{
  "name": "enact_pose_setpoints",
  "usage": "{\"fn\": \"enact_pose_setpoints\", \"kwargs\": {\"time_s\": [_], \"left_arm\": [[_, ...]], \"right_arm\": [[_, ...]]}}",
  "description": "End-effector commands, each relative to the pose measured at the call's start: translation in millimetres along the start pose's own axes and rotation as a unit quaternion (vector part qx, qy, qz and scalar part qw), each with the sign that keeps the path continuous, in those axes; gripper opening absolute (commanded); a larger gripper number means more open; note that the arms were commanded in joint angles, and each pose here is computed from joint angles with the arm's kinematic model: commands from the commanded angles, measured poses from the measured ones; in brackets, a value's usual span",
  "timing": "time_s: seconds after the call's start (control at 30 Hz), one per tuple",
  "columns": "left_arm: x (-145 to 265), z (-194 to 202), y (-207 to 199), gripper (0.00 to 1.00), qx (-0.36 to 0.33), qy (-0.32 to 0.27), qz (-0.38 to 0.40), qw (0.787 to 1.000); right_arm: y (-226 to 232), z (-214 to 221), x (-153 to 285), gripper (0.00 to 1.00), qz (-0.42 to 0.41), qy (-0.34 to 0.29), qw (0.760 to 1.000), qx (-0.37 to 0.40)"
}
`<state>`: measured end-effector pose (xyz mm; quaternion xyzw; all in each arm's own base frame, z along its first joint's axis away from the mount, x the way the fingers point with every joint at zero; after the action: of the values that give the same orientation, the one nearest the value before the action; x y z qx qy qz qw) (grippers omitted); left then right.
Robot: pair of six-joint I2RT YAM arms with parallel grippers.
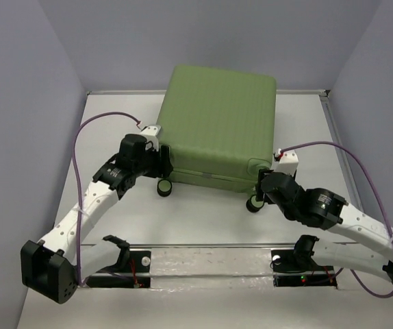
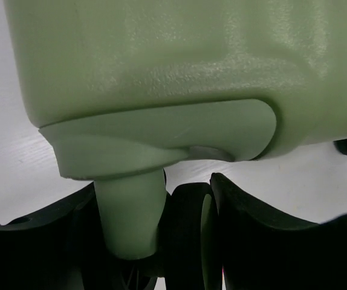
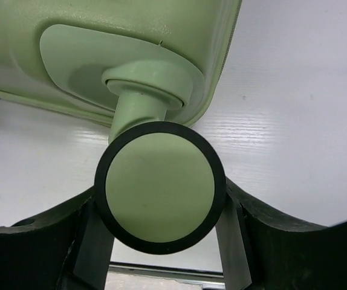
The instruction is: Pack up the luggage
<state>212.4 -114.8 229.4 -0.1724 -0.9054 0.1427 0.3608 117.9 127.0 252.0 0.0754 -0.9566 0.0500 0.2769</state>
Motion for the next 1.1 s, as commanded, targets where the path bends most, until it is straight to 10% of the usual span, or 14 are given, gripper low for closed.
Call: {"fn": "enact_pose_setpoints", "kwargs": {"time_s": [0.0,0.07,0.2,0.37,0.5,0.73,1.07], "left_arm": [[6.7,-1.0,-27.1,0.49,-0.004,-0.008,0.071,0.997],[7.5,-3.7,-25.3,0.21,-0.001,-0.019,0.056,0.998],[11.0,-7.2,-24.3,0.06,0.004,-0.043,0.048,0.998],[15.2,-8.6,-25.7,0.06,0.013,-0.061,0.055,0.996],[20.5,-7.0,-28.7,0.06,0.016,-0.066,0.076,0.995],[21.0,6.3,-33.0,0.06,0.012,-0.054,0.112,0.992],[26.9,19.9,-54.0,0.06,-0.007,-0.037,0.177,0.983]], "right_arm": [[-10.7,-16.3,10.4,0.74,0.027,-0.034,0.999,-0.025],[-15.0,-27.6,23.4,0.89,-0.003,-0.059,0.998,-0.038],[-30.6,-57.6,57.0,0.82,-0.058,-0.134,0.987,-0.073],[-37.9,-97.1,69.1,0.08,-0.013,-0.195,0.978,-0.069],[-47.5,-120.1,27.0,0.07,0.120,-0.156,0.979,-0.047],[-129.7,-122.5,-89.0,0.07,0.101,-0.083,0.983,-0.130],[-110.1,-136.0,-219.7,0.07,-0.161,-0.030,0.970,-0.182]]}}
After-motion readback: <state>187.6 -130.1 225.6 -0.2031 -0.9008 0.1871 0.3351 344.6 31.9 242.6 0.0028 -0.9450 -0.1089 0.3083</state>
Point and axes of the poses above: each gripper's point midway between its finger pads, its own x axis back along the fingers, its own y axis along the line the jaws close on, z = x × y, the point moved 9 cm from there along x, back along the fingers, and after that the axes turned 11 degrees about x, right-handed, at the moved point
